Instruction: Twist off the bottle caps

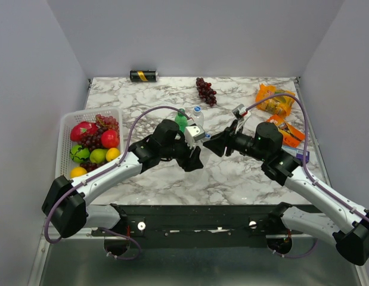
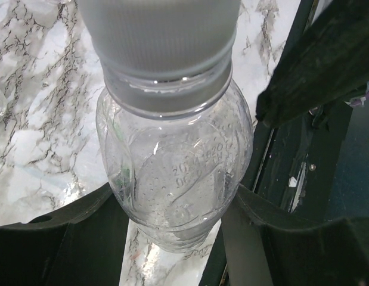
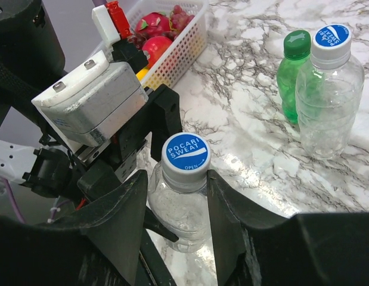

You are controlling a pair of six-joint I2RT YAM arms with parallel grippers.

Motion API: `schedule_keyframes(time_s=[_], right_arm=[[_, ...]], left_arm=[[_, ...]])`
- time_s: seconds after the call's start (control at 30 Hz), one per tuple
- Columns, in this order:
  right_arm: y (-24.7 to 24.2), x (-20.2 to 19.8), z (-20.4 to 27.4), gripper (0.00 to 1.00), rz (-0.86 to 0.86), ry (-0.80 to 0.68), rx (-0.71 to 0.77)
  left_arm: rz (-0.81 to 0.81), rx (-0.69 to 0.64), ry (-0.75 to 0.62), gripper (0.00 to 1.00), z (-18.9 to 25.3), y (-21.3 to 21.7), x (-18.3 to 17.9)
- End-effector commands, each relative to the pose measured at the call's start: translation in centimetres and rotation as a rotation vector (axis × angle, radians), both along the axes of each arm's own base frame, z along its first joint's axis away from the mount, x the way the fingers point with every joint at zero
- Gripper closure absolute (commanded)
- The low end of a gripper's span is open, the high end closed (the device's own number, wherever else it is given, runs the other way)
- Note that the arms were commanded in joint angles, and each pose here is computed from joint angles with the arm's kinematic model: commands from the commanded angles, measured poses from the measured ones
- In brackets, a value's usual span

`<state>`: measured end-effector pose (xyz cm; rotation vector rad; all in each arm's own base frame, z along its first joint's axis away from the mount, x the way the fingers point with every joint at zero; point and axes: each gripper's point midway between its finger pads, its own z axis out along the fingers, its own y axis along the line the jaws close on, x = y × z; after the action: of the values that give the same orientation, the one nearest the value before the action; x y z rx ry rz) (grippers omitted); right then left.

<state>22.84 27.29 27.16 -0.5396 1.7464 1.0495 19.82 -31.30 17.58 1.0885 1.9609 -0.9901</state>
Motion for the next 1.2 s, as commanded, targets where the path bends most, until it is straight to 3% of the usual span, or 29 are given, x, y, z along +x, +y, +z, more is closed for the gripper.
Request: schedule_keyframes(time_s=[0.0,0.6,0.83,1.17], right_arm=[[0.8,-0.6,2.4,0.47,0.052,-0.036,0.054],[1.6,-0.1,2.2,0.46,0.065,-0.028,0.055],[1.8,-0.2,1.8,0.64,0.082,-0.042,0.052],[1.2,-6.4,4.2,0.64,0.496,-0.181,0.123]], left_arm=[[-0.013,-0.015,-0.017,0.6,1.0,-0.9,0.0],[-0.052,-0.02,-0.015,0.6,1.2,-1.4,-1.0],[-0.124,-0.07,0.009,0.6,2.0,-1.9,-2.3],[-0.488,-0.313,0.046,0.6,7.4,-2.1,-9.0]])
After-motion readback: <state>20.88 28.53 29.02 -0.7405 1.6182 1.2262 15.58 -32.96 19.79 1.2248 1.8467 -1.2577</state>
